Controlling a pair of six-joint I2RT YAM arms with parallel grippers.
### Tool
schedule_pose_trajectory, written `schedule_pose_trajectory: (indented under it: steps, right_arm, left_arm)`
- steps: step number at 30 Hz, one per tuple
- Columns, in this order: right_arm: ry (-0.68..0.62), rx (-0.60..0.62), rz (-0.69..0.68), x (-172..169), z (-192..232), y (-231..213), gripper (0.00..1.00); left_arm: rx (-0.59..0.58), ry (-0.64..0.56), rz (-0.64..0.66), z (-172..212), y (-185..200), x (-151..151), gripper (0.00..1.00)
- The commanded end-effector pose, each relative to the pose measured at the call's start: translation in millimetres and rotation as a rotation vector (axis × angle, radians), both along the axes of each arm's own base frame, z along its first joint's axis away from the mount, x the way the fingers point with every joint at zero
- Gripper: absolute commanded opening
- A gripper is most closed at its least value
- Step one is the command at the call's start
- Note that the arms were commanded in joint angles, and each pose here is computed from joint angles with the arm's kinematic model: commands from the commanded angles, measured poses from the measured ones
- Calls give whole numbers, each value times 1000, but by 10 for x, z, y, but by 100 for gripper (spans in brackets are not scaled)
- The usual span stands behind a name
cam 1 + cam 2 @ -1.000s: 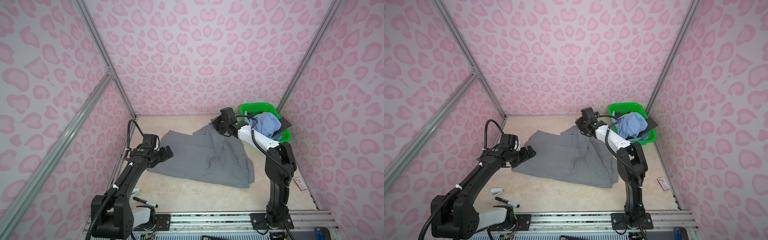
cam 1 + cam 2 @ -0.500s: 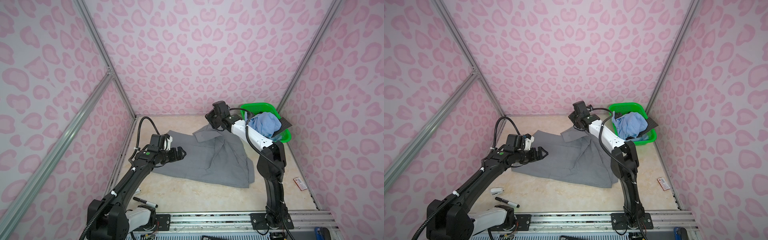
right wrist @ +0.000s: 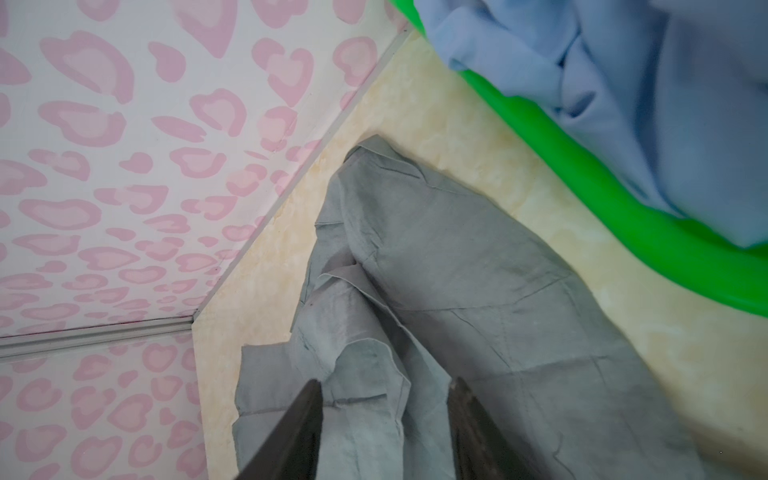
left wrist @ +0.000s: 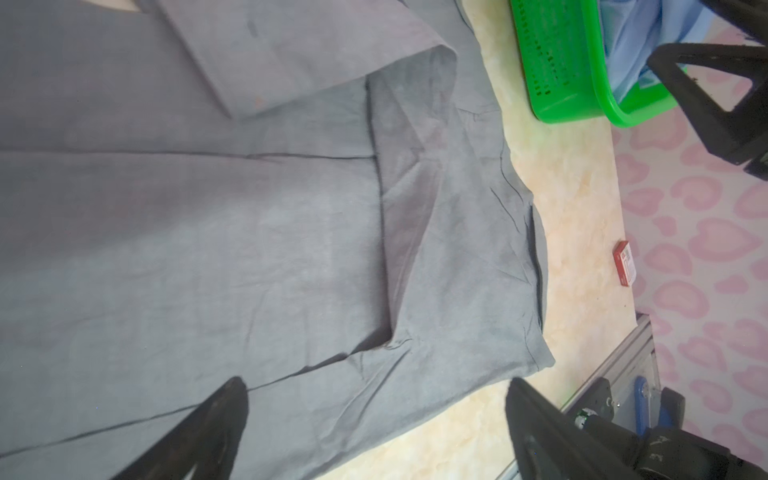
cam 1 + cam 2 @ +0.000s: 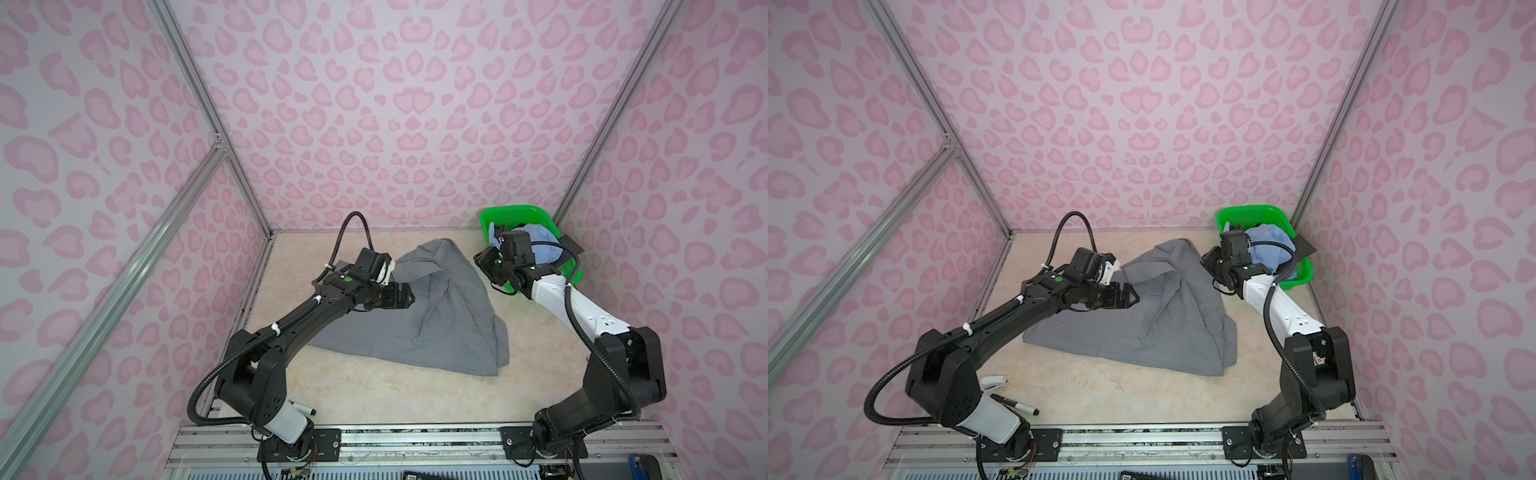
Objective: Fold and stack the long sleeve shirts
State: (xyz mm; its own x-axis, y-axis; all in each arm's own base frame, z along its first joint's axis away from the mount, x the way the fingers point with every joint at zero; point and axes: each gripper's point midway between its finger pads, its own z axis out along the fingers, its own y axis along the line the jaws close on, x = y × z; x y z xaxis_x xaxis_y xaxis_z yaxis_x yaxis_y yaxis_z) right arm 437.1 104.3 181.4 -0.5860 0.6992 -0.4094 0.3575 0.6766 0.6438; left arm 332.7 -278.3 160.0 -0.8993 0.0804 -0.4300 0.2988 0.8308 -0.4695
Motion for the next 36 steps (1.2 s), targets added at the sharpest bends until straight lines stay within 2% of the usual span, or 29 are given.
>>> schedule_pose_trajectory:
  steps: [1,3,8,18,24,27,30,33,36]
  right_arm:
    - [-61,-36,65,-31,82,-4,49]
    - [-59,-54,74,-117,54,-34,48]
    - [-87,-97,44,-334,91,-269,48]
    - [-196,-139,18,-650,268,-474,48]
    - [-216,-130,37,-682,307,-447,48]
    - [-216,-122,46,-686,291,-426,48]
    - [-220,-124,46,-682,282,-427,48]
    - [-217,-110,54,-678,244,-401,48]
    - [-212,-64,81,-656,159,-289,47]
  left_arm:
    - [104,-26,-1,-63,-167,159,99]
    - [147,-22,-30,-155,-336,217,100]
    - [240,-2,-78,-456,-697,389,95]
    - [350,24,-105,-918,-990,589,79]
    - [423,20,-82,-1100,-933,695,62]
    - [410,20,-73,-1123,-962,741,51]
    - [408,13,-69,-1101,-983,782,34]
    - [397,11,-44,-1045,-927,822,6]
    - [330,22,-11,-951,-851,791,4]
